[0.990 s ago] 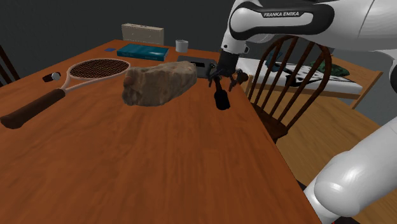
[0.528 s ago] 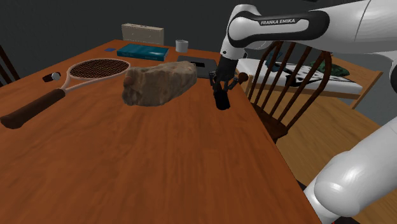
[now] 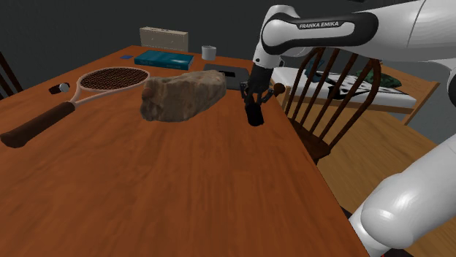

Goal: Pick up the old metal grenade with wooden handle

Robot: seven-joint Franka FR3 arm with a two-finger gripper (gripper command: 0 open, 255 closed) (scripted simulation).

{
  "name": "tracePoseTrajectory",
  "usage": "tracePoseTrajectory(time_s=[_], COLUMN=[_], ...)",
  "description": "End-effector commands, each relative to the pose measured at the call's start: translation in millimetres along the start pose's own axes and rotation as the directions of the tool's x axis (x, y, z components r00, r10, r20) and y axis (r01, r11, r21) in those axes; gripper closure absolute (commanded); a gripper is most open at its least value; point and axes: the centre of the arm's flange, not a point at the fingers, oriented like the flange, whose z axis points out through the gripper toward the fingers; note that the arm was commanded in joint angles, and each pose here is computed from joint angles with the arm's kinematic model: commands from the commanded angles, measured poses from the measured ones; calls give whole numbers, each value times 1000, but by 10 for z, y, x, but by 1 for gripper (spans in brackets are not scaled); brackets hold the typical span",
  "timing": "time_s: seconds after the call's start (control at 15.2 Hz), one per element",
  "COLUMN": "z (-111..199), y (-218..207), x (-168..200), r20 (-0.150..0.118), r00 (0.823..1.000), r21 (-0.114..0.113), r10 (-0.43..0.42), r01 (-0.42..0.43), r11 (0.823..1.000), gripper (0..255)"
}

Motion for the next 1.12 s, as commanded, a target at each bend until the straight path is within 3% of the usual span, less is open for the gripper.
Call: tracePoseTrajectory(time_s=[0.0,1.06], z=[-39,-781], y=[-1,-72], x=[-6,-50], r20=[3,3], r00=[1000,1000], r21=[-3,-3], r10=[0,0], r01=[0,0], r11=[1000,1000], gripper=[255,255])
